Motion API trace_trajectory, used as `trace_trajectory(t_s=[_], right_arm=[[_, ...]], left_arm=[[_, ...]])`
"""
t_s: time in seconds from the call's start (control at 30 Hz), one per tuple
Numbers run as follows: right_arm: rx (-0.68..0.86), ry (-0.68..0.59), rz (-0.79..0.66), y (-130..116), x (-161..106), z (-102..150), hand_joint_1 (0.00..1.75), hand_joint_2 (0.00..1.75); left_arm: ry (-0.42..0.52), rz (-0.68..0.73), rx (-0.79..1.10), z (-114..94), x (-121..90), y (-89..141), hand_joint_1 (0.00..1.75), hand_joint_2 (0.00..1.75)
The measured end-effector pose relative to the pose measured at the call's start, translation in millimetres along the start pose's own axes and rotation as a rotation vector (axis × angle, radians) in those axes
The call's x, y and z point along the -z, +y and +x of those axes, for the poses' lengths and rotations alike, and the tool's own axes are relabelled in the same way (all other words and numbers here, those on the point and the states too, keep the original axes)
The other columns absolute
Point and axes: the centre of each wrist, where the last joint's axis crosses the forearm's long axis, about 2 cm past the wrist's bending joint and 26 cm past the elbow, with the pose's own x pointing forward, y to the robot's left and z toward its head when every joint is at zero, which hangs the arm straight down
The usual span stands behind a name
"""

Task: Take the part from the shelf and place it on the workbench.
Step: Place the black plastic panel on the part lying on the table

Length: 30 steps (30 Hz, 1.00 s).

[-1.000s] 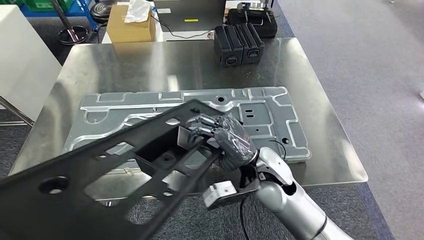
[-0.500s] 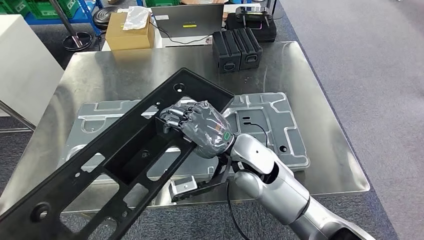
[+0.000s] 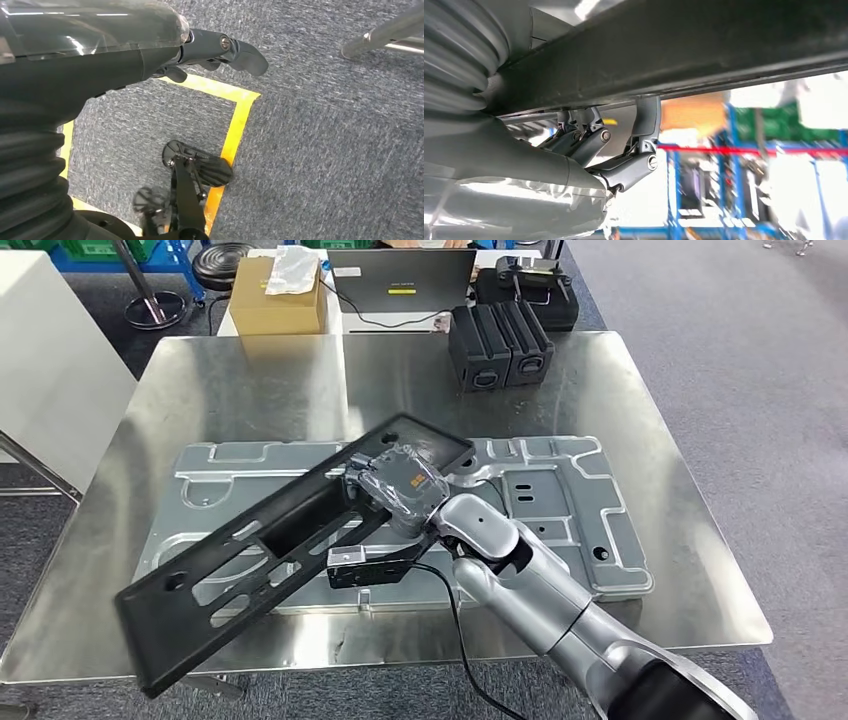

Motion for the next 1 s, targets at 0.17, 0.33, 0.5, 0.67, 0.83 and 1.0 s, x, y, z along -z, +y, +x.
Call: trace_trajectory(t_s=[0.17,0.33,0.5,0.67,0.83,1.0], right_arm=[[-0.030,0.108,0.099,13,3,-6,1.75,1.75],[-0.049,0.173,0.197,24,3,-8,1.75,1.75],[-0.044,0.211,0.278,39,-2,-13,0.87,0.87],[-0.036,0.226,0.300,43,-1,-15,0.00,0.00],[-0.021,0.238,0.303,43,-2,-18,0.00,0.00],[0.053,0.216,0.295,46,-6,-18,0.00,0.00]], left_arm=[[-0.022,0.000,-0.016,-3,-2,-4,0.00,1.75],[-0.039,0.001,-0.010,-5,-3,-3,0.00,1.75],[-0.048,0.004,-0.011,-7,-4,-1,0.00,1.75],[-0.058,-0.005,-0.016,-7,-3,-2,0.00,1.75],[-0.057,-0.008,-0.009,-7,-3,-2,0.00,0.87],[-0.056,-0.007,-0.008,-7,-4,-1,0.00,0.00]])
